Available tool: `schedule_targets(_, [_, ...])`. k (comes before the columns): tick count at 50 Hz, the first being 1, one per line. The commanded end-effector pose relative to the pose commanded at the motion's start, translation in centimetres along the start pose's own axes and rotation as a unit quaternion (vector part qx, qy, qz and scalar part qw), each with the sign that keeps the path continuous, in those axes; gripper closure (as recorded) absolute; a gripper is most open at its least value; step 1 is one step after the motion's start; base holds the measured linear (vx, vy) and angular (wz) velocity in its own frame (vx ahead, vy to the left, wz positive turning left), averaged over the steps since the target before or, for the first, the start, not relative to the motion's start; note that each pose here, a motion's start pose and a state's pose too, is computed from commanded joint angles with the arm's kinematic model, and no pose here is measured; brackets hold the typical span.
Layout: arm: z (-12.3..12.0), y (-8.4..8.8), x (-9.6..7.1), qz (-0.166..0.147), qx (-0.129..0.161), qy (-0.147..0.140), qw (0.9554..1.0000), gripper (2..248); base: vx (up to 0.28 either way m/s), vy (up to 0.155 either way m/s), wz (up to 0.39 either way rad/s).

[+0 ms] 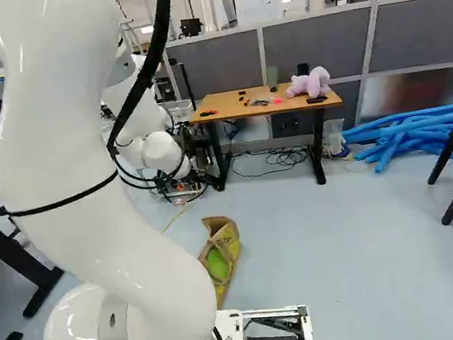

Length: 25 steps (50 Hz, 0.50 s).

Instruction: Pick up the bag on the ground and place it on the table

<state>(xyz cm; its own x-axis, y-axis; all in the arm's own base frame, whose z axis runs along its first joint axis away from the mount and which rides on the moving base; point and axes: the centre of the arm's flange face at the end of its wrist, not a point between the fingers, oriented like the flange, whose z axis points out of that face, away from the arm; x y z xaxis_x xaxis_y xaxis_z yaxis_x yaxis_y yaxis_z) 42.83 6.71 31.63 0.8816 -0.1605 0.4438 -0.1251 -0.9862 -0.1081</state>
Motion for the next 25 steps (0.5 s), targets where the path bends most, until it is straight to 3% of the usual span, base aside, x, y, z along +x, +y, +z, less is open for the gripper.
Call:
schedule_targets(11, [2.4,-0.9,0.5,0.026,-0.002,-0.064,0.9976,3,0.000,0.000,0.000])
schedule_targets(25, [5.4,-2.2,1.1,0.055,-0.001,-0.135,0.9893,3,0.000,0.000,0.000])
